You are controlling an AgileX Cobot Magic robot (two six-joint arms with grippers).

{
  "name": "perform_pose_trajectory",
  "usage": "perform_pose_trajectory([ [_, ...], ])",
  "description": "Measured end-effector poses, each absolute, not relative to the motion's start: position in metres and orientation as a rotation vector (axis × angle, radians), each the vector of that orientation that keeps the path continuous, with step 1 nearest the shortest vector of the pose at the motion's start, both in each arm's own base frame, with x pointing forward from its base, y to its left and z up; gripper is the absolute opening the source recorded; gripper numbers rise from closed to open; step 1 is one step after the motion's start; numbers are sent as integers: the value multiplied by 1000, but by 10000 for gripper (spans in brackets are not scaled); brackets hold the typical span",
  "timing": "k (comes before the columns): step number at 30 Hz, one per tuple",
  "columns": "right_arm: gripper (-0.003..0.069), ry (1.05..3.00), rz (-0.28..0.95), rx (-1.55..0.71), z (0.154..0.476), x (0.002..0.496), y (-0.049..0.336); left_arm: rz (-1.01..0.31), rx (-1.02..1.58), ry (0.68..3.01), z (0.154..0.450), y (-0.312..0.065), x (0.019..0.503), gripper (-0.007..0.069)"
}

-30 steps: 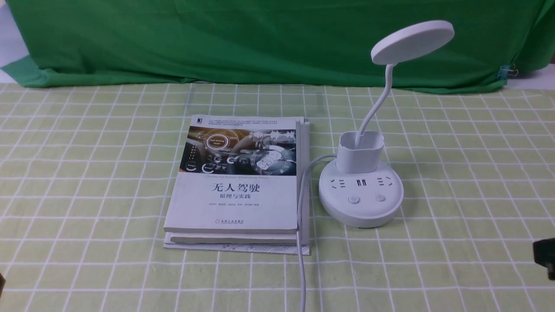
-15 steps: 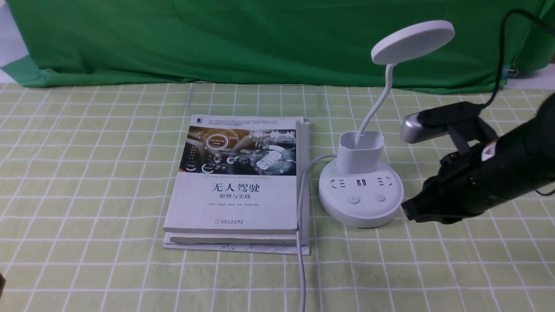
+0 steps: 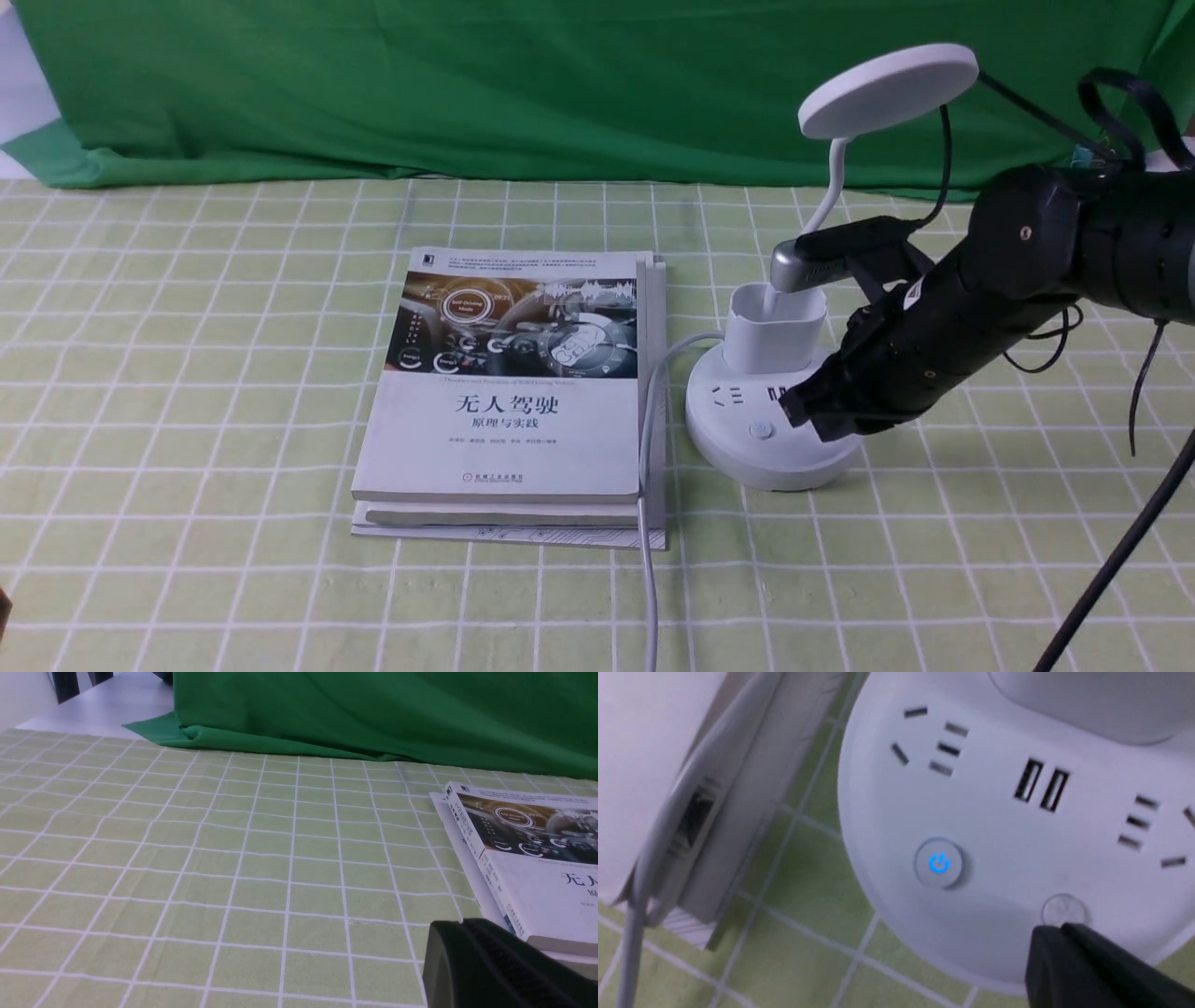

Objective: Turn on the table lamp on the green coffee tablecloth with your hand.
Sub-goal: 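Press the button on the base of the white desk lamp with the right gripper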

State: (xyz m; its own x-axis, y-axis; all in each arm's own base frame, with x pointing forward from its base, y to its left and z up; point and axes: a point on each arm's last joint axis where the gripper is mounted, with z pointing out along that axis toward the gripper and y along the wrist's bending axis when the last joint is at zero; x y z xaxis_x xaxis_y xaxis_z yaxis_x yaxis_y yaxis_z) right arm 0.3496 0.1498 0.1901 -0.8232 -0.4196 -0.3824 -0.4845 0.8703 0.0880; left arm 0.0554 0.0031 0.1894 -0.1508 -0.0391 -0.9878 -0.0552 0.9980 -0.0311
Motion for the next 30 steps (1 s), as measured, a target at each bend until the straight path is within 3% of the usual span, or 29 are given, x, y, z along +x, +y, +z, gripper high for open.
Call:
perform_pose_trajectory([
  [30, 34, 2662, 252, -661, 180, 365, 155, 14, -71, 1723, 189, 3, 55, 3],
])
